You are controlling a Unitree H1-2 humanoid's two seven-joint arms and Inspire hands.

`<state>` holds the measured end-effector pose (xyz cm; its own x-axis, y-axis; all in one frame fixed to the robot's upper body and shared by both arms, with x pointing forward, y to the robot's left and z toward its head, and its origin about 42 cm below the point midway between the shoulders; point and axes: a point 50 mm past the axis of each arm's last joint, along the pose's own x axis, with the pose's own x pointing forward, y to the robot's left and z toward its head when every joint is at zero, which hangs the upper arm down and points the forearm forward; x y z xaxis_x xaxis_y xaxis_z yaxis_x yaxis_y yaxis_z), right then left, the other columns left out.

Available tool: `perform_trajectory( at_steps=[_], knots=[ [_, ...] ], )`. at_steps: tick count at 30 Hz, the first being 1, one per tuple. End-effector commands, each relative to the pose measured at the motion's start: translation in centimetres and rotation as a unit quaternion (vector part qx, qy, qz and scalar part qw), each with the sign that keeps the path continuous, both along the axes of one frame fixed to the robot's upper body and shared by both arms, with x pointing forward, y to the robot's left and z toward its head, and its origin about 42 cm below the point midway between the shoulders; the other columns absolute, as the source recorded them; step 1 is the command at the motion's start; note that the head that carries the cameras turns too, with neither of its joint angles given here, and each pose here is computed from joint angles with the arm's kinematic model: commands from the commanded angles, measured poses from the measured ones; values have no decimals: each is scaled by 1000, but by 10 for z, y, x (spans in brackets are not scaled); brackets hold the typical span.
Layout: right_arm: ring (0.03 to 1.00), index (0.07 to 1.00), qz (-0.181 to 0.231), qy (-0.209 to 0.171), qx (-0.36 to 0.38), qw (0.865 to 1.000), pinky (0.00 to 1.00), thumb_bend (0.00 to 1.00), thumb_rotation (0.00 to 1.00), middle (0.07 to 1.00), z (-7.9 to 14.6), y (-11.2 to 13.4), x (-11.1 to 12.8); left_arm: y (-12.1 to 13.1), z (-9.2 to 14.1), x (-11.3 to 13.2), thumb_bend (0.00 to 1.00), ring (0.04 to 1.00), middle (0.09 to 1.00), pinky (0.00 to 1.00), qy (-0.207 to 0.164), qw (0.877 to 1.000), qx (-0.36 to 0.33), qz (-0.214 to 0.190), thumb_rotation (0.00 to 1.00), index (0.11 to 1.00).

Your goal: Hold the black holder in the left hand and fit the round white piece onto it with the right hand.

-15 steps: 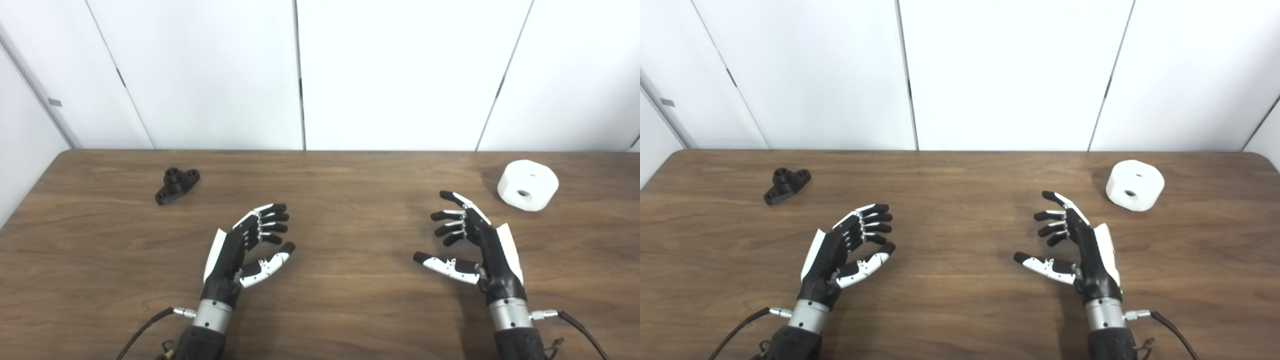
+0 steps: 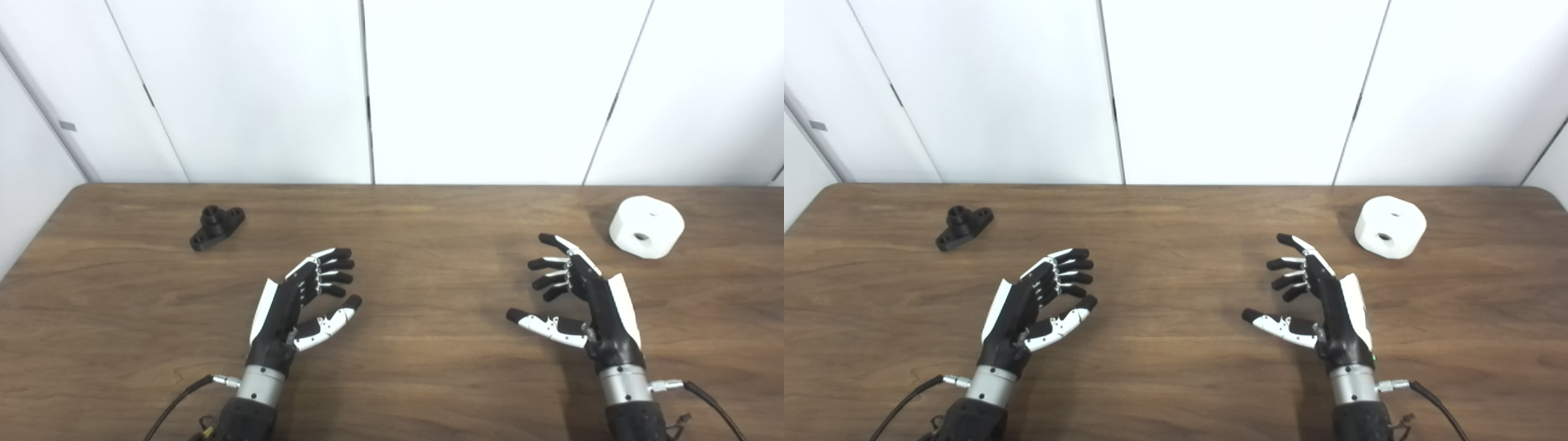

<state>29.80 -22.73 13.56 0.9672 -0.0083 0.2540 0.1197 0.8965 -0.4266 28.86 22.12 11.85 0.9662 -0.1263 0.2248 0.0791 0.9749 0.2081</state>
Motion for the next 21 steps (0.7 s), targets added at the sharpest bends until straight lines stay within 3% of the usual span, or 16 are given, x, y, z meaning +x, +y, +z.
perform_trajectory(
  at_steps=[1,15,21],
  knots=[
    [553,811,5,-42,0,999,441,619,0,655,16,0,5,-2,7,4,490,687,739,605,-25,1000,-5,-3,0,757],
    [562,830,5,-33,1,999,459,577,0,667,15,-27,3,-32,-11,9,509,712,756,606,-9,1000,-15,-20,0,766],
    [572,829,-5,-29,-8,1000,457,567,0,671,18,-31,1,-39,-14,12,504,706,771,585,-11,1000,-2,-8,0,755]
  ],
)
